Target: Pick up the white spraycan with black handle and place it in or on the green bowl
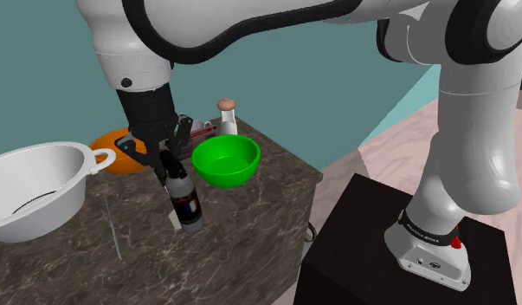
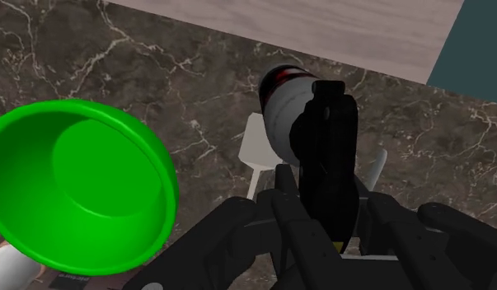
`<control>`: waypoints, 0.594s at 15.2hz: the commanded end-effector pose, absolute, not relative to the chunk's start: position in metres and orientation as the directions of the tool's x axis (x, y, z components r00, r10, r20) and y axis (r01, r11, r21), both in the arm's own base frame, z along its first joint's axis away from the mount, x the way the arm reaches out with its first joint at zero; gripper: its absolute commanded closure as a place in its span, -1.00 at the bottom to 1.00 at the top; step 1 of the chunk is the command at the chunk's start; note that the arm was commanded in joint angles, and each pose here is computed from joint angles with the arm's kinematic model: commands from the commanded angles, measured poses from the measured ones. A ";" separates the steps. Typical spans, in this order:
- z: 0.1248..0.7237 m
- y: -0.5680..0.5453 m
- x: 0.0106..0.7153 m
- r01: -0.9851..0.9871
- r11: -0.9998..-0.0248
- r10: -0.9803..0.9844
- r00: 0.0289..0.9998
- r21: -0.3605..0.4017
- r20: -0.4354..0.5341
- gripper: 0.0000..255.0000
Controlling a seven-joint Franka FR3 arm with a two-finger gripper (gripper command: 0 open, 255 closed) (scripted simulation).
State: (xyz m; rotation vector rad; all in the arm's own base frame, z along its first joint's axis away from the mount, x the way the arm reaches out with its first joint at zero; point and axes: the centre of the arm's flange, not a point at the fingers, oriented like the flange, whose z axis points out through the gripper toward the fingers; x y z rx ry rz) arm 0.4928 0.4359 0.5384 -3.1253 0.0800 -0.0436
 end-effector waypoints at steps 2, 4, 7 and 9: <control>0.555 0.435 0.493 -0.051 -0.999 -0.051 0.998 -0.016 0.027 1.00; 0.566 0.435 0.493 -0.051 -0.999 -0.051 0.998 -0.016 0.027 1.00; 0.581 0.435 0.493 -0.051 -0.999 -0.051 0.998 -0.016 0.027 1.00; 0.592 0.435 0.493 -0.051 -0.999 -0.051 0.998 -0.016 0.027 1.00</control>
